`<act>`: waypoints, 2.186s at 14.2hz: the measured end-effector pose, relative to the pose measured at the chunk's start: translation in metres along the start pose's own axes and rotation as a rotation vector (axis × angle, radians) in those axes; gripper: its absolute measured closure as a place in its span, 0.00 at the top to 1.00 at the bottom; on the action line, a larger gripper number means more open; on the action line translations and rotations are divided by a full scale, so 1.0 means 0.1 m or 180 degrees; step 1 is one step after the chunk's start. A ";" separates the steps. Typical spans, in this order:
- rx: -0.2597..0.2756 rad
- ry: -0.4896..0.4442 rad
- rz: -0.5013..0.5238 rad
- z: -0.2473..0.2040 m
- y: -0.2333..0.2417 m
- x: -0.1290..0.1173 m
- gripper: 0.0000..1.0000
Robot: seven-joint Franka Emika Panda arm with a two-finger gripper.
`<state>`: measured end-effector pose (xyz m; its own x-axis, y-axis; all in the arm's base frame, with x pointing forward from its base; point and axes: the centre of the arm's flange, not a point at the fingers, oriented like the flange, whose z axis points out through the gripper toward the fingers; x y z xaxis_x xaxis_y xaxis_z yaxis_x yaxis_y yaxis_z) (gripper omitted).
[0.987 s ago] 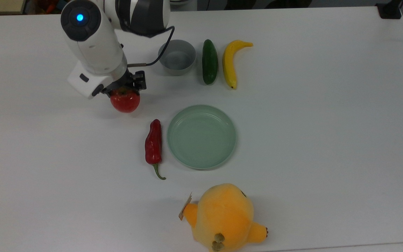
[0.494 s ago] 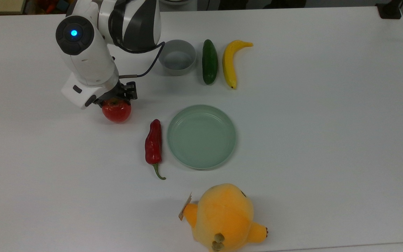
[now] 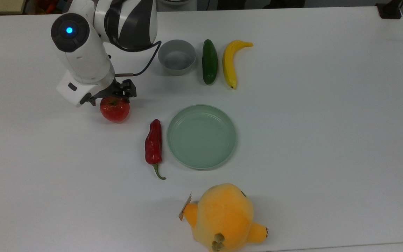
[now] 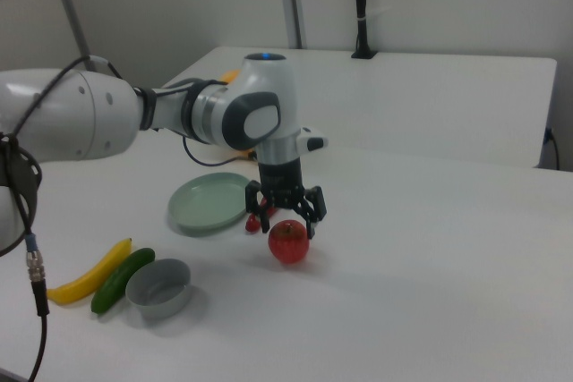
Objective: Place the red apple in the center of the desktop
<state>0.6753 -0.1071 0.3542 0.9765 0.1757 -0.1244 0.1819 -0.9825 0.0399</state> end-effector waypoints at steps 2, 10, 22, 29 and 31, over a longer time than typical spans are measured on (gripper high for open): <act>-0.0038 0.0185 0.0059 -0.42 0.00 -0.08 1.00; 0.0095 0.0382 0.0734 -2.26 -0.60 -1.00 1.00; 0.0304 0.0341 0.0620 -2.70 -2.00 -1.39 1.00; 0.0268 0.0626 0.0168 -2.56 -2.02 -1.32 1.00; 0.0267 0.0632 0.0162 -2.56 -2.00 -1.32 1.00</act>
<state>0.5396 0.0825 0.6164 0.9893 0.1263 0.0735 0.1296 -0.9907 -0.0425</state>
